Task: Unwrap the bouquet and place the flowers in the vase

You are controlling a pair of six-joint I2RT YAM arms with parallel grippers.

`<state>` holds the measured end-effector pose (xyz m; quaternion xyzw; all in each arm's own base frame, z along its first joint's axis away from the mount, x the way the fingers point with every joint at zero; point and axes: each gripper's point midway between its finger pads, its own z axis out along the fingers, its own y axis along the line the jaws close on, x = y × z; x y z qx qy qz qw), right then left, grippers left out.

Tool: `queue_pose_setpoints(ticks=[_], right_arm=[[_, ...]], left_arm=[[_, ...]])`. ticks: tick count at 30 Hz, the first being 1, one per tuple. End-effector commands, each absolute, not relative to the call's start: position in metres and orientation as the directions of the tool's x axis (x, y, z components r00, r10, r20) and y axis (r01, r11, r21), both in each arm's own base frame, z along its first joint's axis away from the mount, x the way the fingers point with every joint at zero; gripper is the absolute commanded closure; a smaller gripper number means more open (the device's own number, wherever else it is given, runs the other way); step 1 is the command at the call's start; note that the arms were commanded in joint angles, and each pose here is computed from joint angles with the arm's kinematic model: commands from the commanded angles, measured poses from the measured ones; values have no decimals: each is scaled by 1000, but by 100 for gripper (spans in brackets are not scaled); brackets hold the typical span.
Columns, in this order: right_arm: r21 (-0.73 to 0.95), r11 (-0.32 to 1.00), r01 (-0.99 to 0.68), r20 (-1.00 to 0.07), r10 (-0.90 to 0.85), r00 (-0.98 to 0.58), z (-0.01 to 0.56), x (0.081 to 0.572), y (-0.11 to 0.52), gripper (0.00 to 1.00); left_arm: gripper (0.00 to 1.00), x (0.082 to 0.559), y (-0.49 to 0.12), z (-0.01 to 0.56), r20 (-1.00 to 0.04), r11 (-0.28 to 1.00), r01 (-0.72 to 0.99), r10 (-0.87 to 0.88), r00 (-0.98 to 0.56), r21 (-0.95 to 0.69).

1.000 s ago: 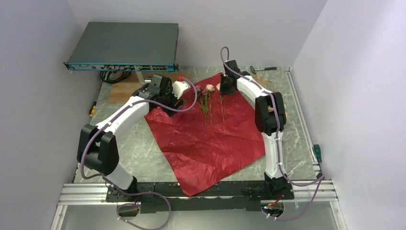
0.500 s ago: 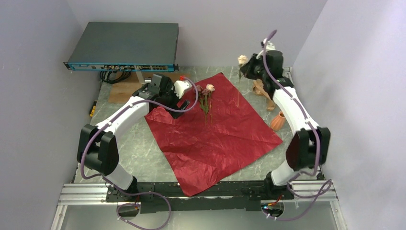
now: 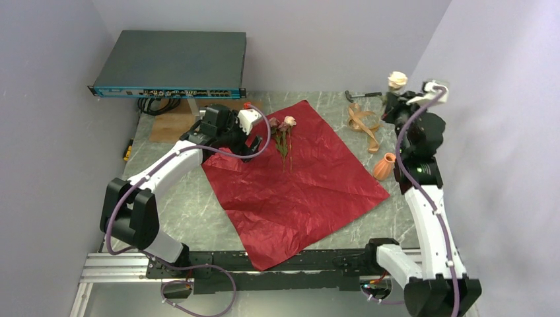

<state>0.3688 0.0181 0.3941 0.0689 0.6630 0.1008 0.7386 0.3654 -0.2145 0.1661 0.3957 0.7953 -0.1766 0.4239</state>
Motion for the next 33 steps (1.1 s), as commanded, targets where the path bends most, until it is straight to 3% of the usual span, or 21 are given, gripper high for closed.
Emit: queue_pose_setpoints(ticks=[1, 13, 33], right_arm=[[206, 952, 226, -963, 157, 218, 400, 347, -49, 100], [149, 907, 394, -979, 80, 186, 369, 346, -116, 100], [134, 940, 314, -983, 87, 159, 316, 382, -111, 100]], left_arm=[[0, 374, -231, 191, -871, 616, 787, 402, -283, 29], [1, 378, -238, 193, -886, 617, 787, 367, -284, 3], [1, 374, -230, 187, -880, 641, 767, 371, -295, 13]])
